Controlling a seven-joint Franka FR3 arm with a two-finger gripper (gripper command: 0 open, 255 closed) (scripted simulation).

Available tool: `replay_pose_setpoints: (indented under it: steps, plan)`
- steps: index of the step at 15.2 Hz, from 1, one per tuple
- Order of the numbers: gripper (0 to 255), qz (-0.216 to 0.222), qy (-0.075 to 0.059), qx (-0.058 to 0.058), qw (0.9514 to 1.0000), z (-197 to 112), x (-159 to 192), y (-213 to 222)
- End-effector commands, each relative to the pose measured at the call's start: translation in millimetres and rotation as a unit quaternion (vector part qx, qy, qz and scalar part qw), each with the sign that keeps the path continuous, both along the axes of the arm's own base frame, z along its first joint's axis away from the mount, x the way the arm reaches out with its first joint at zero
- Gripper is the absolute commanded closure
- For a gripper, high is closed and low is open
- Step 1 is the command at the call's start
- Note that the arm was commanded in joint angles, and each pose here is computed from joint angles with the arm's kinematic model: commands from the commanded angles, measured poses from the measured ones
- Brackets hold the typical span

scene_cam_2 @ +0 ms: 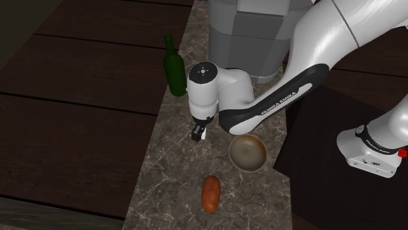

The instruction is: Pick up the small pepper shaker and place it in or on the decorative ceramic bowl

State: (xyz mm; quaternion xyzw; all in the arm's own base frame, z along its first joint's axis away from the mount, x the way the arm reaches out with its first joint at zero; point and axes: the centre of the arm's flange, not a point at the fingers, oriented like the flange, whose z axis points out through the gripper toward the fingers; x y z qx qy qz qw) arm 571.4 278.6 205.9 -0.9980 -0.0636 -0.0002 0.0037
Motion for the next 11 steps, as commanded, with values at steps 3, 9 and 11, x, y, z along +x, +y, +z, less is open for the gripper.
replay_pose_setpoints:
  steps: [3,9,11]
  plan:
    - [0,0.000,0.000,0.000,1.0000,0.0,0.0,0.0]
    - [255,0.000,0.000,0.000,1.0000,0.0,0.0,0.1]
    - [255,0.000,0.000,0.000,1.0000,0.0,0.1,0.1]
